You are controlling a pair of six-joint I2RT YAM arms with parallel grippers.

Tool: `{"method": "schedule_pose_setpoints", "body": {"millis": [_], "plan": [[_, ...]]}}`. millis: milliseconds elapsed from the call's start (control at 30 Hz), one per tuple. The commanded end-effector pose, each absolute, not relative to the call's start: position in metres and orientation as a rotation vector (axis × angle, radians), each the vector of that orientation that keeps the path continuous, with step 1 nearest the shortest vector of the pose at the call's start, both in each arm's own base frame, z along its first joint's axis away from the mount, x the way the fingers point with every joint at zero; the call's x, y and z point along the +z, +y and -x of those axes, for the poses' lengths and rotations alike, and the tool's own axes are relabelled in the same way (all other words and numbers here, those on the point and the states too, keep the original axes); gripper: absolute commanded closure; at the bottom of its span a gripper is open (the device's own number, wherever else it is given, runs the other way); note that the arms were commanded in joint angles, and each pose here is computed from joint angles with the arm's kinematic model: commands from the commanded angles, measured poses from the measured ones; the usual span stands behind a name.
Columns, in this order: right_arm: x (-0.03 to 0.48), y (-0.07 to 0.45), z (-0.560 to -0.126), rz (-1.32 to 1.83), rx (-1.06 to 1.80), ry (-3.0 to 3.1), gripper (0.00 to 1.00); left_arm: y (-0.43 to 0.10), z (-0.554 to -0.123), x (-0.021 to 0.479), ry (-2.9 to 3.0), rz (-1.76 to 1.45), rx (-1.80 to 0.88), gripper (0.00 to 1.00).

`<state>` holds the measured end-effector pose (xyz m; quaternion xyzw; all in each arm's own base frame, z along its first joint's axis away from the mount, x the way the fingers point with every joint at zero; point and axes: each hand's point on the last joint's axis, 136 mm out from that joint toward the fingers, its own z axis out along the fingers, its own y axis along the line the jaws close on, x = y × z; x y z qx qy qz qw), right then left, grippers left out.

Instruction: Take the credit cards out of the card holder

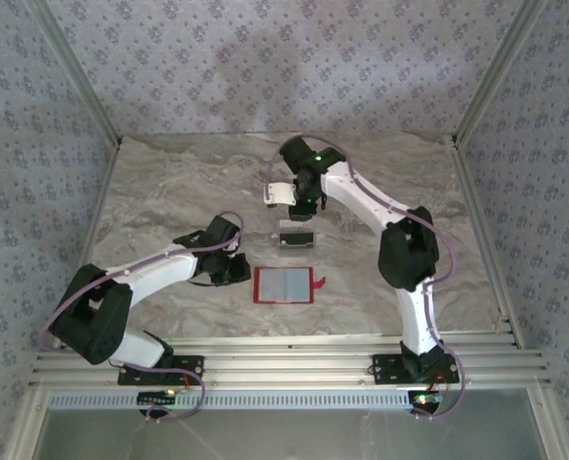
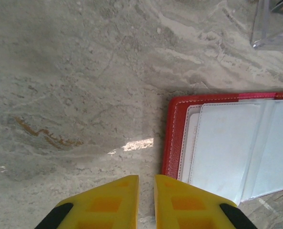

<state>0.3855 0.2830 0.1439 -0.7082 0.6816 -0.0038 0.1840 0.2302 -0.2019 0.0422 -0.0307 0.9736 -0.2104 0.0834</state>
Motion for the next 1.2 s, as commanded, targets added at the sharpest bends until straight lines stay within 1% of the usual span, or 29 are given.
{"method": "schedule_pose_setpoints", "body": {"millis": [0,167,300,367,467,567,667,767,867,933,1033,1167], "plan": [[0.18,0.283,-0.391,1.836,-0.049,1.886,0.68,-0.209,-0.231,0.043,2.92,0.058,-0.675,0.84],[0.199,0.293,-0.382,1.527,0.116,1.992,0.7,-0.215,-0.23,0.043,2.921,0.05,-0.729,0.86],[0.206,0.299,-0.371,1.188,0.257,2.075,0.7,-0.222,-0.227,0.038,2.947,0.04,-0.767,0.88],[0.209,0.297,-0.367,1.002,0.328,2.137,0.72,-0.225,-0.225,0.035,2.958,0.038,-0.781,0.89],[0.201,0.295,-0.351,0.778,0.447,2.218,0.77,-0.231,-0.223,0.032,2.965,0.031,-0.802,0.89],[0.193,0.293,-0.331,0.609,0.523,2.28,0.77,-0.234,-0.219,0.031,2.971,0.026,-0.809,0.9],[0.169,0.283,-0.313,0.425,0.563,2.416,0.78,-0.237,-0.217,0.03,2.97,0.033,-0.823,0.91],[0.15,0.281,-0.294,0.284,0.61,2.543,0.83,-0.239,-0.215,0.03,2.969,0.032,-0.831,0.91],[0.128,0.288,-0.27,0.159,0.697,2.679,0.83,-0.239,-0.215,0.031,2.96,0.043,-0.836,0.91],[0.118,0.302,-0.254,0.156,0.774,2.722,0.83,-0.237,-0.216,0.033,2.952,0.052,-0.825,0.91],[0.099,0.316,-0.235,0.174,0.766,2.796,0.81,-0.233,-0.218,0.034,2.944,0.072,-0.802,0.91],[0.078,0.333,-0.222,0.164,0.776,2.864,0.79,-0.232,-0.219,0.033,2.934,0.122,-0.84,0.92]]}}
